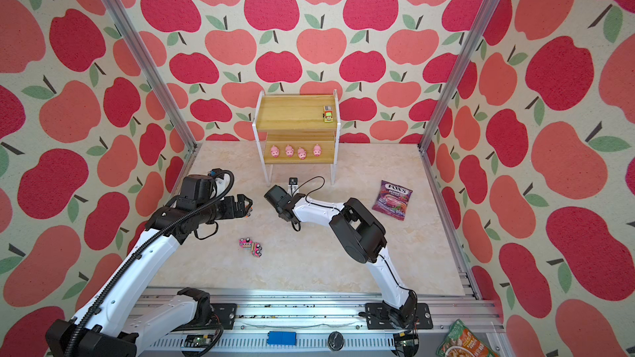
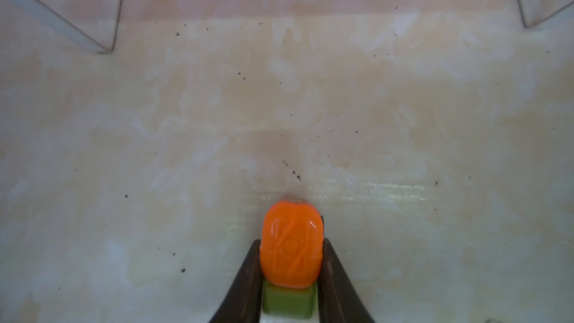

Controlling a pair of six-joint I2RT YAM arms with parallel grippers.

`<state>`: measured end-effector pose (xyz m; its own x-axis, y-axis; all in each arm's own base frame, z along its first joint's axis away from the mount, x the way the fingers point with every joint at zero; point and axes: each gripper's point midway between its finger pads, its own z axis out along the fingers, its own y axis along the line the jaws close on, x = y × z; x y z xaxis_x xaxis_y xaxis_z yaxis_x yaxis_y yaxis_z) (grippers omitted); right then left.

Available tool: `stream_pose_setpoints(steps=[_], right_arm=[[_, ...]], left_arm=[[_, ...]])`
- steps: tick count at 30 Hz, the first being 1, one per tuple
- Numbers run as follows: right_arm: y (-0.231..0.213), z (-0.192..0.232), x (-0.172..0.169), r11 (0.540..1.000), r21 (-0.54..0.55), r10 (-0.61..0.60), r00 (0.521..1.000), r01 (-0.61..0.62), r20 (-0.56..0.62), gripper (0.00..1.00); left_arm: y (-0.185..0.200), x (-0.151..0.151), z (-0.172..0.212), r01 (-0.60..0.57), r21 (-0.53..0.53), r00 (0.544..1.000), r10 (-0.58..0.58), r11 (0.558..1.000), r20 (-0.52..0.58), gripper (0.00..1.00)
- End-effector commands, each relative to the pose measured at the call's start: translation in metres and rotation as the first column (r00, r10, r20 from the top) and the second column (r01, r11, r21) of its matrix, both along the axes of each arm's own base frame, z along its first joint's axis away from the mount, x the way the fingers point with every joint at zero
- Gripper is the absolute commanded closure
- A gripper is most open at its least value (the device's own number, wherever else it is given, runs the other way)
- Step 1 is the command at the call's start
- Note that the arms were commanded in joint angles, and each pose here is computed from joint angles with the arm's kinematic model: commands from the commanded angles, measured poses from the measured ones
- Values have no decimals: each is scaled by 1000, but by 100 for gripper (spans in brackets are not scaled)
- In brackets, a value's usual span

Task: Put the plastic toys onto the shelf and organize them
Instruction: 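Lift the cement mixer truck with the right gripper toward the upper shelf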

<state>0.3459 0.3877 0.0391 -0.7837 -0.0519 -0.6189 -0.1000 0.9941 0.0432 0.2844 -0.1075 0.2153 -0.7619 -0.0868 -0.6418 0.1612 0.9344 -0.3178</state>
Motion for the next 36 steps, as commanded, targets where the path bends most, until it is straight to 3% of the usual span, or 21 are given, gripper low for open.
stream_pose_setpoints(steps=[1,7,15,24,29,36], right_arm=[[-2,6,0,999,-40,10,1000,-10,13,76],[-5,61,-4,992,-53,121,990,-117,74,82],[-32,193,-32,959,-102,282,937,-266,207,85],[-63,358,-24,940,-195,342,800,-281,493,84],[-69,403,0,947,-169,319,747,-273,584,84],[-71,425,43,947,-149,314,730,-283,607,83]], left_arm=[[-1,-5,1,16,8,1000,-16,1000,7,4],[0,-4,0,15,11,1000,-15,1000,3,4],[0,-3,-2,13,13,1000,-12,1000,-3,4],[-6,-2,-9,30,16,999,-30,999,-20,4],[-10,-2,-13,46,26,999,-46,999,-27,4],[-21,-5,-13,77,48,997,-76,996,-33,4]])
